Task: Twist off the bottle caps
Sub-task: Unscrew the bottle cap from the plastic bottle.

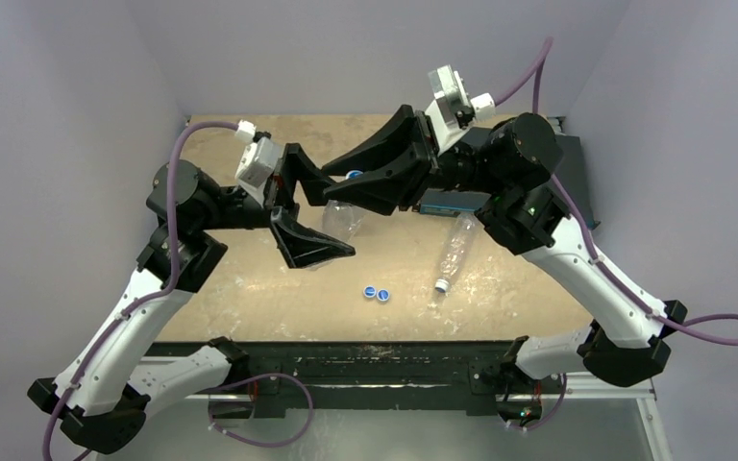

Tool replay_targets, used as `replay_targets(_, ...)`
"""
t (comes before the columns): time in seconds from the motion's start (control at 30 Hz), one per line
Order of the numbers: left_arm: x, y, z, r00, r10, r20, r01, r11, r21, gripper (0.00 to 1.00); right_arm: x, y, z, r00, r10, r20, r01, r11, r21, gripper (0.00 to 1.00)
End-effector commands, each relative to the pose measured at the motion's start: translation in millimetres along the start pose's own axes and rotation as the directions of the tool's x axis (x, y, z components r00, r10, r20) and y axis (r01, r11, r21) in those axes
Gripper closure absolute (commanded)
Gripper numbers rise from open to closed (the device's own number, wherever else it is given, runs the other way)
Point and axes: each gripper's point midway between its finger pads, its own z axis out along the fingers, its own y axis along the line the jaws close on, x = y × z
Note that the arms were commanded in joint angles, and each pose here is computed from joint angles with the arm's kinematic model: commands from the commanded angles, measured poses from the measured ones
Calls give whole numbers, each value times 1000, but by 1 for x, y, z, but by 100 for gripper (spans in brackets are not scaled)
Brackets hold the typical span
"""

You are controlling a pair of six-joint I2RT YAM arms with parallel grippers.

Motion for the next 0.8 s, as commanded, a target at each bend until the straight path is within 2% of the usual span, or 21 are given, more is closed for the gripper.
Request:
replay_targets(0.0,-32,-49,-5,996,64,59,-74,979,188,100,3,49,-12,999,-3,-45,-10,964,-266,100)
replay_targets(0.13,-34,-52,-6,996,69,58,-79,977,200,100,9,49,-11,998,-3,-65,-15,958,-287,100)
replay_targets(0.2,-31,-50,-6,996,77,54,-86,977,194,100,7,35,-6,998,0,-57,-12,978,-208,100)
replay_targets(0.27,-29,-43,-5,994,99,53,-106,982,159,100,-1,12,-4,1000,-2,-25,0,998,-60,82)
replay_targets(0.3,-28,-37,-5,992,115,53,-121,984,131,100,-8,-4,-5,1000,-12,3,12,999,49,59)
replay_targets(0.33,-24,-30,-5,991,126,43,-130,987,97,100,-14,-17,-8,999,-18,32,13,990,137,41)
replay_targets(0.37,-19,-22,-6,990,135,29,-136,989,53,100,-20,-24,-13,998,-18,64,5,980,200,29)
replay_targets(0.43,-15,-1,-7,985,174,12,-173,983,-57,100,-32,-35,-22,993,-26,116,-10,954,299,15)
replay_targets(0.5,-15,19,-12,976,218,-2,-215,962,-169,100,-39,-48,-30,988,-26,153,-38,916,399,10)
replay_targets(0.6,-15,43,-20,961,274,-28,-270,915,-299,100,-32,-62,-40,988,-4,155,-78,850,521,8)
replay_targets(0.77,-15,71,-31,951,302,-60,-297,850,-435,100,-22,-67,-42,987,16,157,-105,806,583,17)
